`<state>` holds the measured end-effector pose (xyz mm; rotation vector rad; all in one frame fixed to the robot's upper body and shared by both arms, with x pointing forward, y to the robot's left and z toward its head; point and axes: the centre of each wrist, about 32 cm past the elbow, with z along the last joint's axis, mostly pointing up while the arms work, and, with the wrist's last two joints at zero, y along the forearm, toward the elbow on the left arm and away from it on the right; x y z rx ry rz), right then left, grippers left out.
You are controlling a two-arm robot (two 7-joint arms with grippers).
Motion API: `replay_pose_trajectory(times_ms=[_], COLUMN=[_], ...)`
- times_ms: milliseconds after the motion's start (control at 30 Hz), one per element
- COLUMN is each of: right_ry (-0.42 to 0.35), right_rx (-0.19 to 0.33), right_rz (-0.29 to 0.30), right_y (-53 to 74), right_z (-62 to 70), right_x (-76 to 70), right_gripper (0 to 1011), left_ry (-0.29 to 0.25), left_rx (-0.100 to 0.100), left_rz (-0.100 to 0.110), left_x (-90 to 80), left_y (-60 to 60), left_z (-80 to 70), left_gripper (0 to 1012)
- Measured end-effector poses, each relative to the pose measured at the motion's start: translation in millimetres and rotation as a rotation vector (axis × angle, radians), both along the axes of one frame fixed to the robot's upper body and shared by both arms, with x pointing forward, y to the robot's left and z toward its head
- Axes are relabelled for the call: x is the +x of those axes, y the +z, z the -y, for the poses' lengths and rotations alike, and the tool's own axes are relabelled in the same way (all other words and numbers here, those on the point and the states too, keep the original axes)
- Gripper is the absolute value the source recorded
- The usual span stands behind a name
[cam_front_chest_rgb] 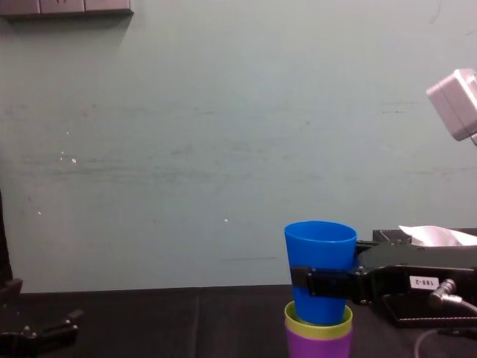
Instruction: Stack the three plastic cups sequentially using one hand.
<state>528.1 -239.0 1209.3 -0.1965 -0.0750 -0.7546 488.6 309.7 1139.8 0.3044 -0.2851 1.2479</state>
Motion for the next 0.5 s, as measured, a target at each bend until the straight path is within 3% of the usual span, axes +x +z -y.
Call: replay_pose_trajectory(times_ms=[500], right_ry=[0.002], right_rx=[0.002], right_rz=[-0.025], right_y=[-13.2], right_z=[-0.8], right_x=[0.8], right_gripper=[715], left_ry=[0.0], left_rx=[0.0], left_rz=[0.0], left_x=[0.0], left_y=[0.0], left_z=[0.0], left_gripper=[1011])
